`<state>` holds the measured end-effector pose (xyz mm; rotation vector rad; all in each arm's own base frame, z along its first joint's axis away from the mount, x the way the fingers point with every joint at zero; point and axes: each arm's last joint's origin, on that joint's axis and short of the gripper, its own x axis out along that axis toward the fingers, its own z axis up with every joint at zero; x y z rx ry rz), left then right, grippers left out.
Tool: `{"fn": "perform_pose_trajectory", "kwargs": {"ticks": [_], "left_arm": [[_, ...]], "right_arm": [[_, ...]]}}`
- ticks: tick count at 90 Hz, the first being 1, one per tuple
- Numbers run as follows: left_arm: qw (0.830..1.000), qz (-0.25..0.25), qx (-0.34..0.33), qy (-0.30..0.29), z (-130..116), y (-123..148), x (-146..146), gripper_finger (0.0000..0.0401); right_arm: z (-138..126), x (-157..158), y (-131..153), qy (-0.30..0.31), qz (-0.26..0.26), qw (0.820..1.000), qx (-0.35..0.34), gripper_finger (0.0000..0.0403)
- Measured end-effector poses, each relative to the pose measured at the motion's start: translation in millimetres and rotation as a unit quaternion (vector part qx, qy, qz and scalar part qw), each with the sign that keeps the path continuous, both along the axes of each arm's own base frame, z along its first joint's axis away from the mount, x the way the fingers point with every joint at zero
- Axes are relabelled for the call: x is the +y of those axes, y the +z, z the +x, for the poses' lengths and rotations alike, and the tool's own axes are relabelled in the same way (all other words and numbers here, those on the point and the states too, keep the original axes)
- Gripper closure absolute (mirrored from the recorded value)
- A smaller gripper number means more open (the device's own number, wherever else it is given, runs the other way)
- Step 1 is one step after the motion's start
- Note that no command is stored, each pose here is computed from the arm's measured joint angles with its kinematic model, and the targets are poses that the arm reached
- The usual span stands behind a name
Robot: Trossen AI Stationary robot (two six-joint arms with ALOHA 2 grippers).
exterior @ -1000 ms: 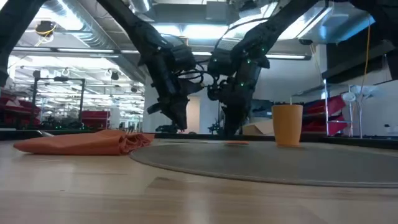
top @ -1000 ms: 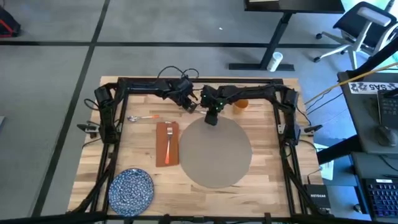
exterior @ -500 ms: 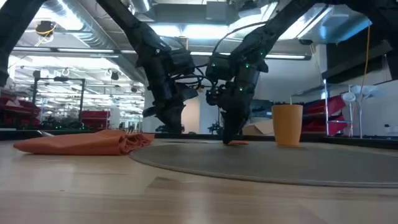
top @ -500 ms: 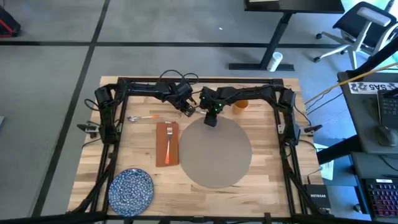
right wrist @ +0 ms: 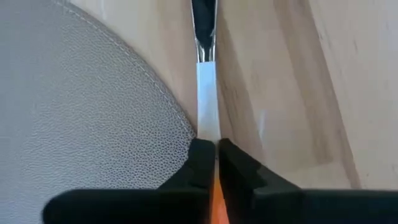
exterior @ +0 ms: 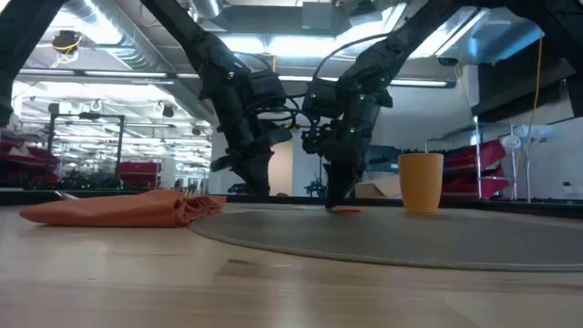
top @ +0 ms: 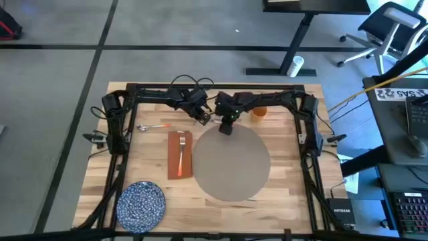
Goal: Set table place
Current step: Put the orange knife on the gray mat
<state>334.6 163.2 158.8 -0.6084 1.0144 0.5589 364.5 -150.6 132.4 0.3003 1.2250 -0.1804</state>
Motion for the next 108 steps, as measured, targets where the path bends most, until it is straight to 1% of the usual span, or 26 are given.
{"fn": "perform_pose_trajectory", "kwargs": {"ticks": [15, 22, 30, 38, 49, 58, 69, 75, 82, 90, 99, 108], "left_arm": [[1.0, -0.001, 0.001, 0.0, 0, 0, 0, 0.0401], [1.0, -0.001, 0.001, 0.001, 0, 0, 0, 0.0401], [1.0, -0.001, 0.002, 0.001, 0, 0, 0, 0.0401], [1.0, -0.001, 0.002, 0.001, 0, 0, 0, 0.0401], [1.0, -0.001, 0.002, 0.001, 0, 0, 0, 0.0401], [1.0, -0.001, 0.002, 0.001, 0, 0, 0, 0.0401], [1.0, -0.001, 0.001, 0.001, 0, 0, 0, 0.0401], [1.0, -0.001, 0.001, 0.001, 0, 0, 0, 0.0401], [1.0, -0.001, 0.001, 0.002, 0, 0, 0, 0.0401], [1.0, -0.001, 0.0, 0.002, 0, 0, 1, 0.0401], [1.0, -0.001, 0.0, 0.002, 0, 0, 1, 0.0401], [1.0, -0.001, 0.001, 0.002, -1, 0, 0, 0.0401]], "right_arm": [[-1, -1, 0, 0.0, 0.013, 1.0, -0.003, 0.0402], [0, 0, -1, 0.008, 0.031, 0.999, -0.009, 0.0402], [0, 1, -1, 0.011, 0.038, 0.999, -0.014, 0.0396], [1, 1, -1, 0.012, 0.037, 0.999, -0.018, 0.0379], [2, 0, -1, 0.013, 0.033, 0.999, -0.026, 0.0343], [3, 0, -1, 0.01, 0.019, 0.999, -0.024, 0.0316], [5, -2, -1, 0.009, 0.007, 0.999, -0.037, 0.0301], [7, -3, 0, 0.008, 0.0, 0.999, -0.045, 0.0304], [8, -4, -4, 0.007, -0.001, 0.999, -0.045, 0.0319], [9, -4, -10, 0.009, 0.01, 0.999, -0.04, 0.0351], [10, -4, -19, 0.015, 0.036, 0.999, -0.038, 0.0391], [10, -4, -20, 0.015, 0.037, 0.999, -0.036, 0.0397]]}}
